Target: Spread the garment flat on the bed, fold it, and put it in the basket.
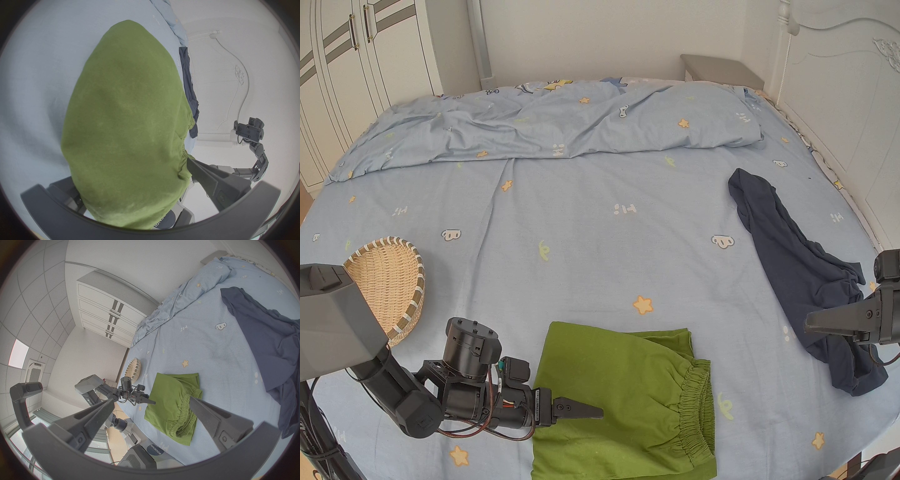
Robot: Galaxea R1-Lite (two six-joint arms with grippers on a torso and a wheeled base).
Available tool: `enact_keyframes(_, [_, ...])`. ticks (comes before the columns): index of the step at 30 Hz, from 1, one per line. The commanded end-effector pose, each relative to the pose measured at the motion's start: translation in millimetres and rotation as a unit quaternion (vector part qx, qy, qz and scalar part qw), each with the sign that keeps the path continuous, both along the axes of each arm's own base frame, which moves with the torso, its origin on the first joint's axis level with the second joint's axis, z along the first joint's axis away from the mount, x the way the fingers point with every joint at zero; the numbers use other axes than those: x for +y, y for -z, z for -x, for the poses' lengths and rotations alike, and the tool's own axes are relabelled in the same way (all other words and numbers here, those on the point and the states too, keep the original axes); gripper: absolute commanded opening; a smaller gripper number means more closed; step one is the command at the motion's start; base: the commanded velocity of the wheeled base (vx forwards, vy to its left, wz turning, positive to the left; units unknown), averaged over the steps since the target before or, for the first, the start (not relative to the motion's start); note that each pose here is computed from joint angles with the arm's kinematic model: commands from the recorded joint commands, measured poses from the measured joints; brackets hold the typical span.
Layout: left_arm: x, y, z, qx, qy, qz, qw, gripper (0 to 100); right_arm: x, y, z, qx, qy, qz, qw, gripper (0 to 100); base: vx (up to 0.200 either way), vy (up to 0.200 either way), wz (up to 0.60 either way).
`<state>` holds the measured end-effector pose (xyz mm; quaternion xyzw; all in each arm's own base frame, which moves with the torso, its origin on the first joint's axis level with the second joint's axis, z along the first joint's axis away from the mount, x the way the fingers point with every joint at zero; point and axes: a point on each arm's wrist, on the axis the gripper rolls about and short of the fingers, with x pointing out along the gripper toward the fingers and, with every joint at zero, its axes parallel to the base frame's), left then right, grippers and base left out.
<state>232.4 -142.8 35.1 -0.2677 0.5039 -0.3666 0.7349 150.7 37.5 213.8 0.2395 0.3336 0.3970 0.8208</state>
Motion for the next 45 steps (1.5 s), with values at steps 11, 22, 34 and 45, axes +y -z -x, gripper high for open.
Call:
enact_keyframes(11, [-11.6,5.7,4.4,0.004,0.009,0.014,0.9998,100,0.1,0.3,-0.2,0.001,-0.001,0.0,1.0,100,0.0,0.0,0.0])
enact_keyframes(22, [-5.1,-5.4,8.7,-0.003,-0.001,0.022,0.9997,0,0.2,1.6,-1.0,0.004,-0.001,0.0,1.0,100,0.0,0.0,0.0])
enact_keyframes(34, [33.6,-62.5,9.3,-0.025,-0.081,0.057,0.9948,0,-0.2,-1.3,-1.4,-0.001,0.0,-0.001,1.0,100,0.0,0.0,0.0])
enact_keyframes(45, [34.0,-66.8,4.0,-0.004,-0.085,0.042,0.9955,0,-0.4,-1.7,-1.6,-0.002,0.001,-0.001,1.0,100,-0.109,0.0,0.0])
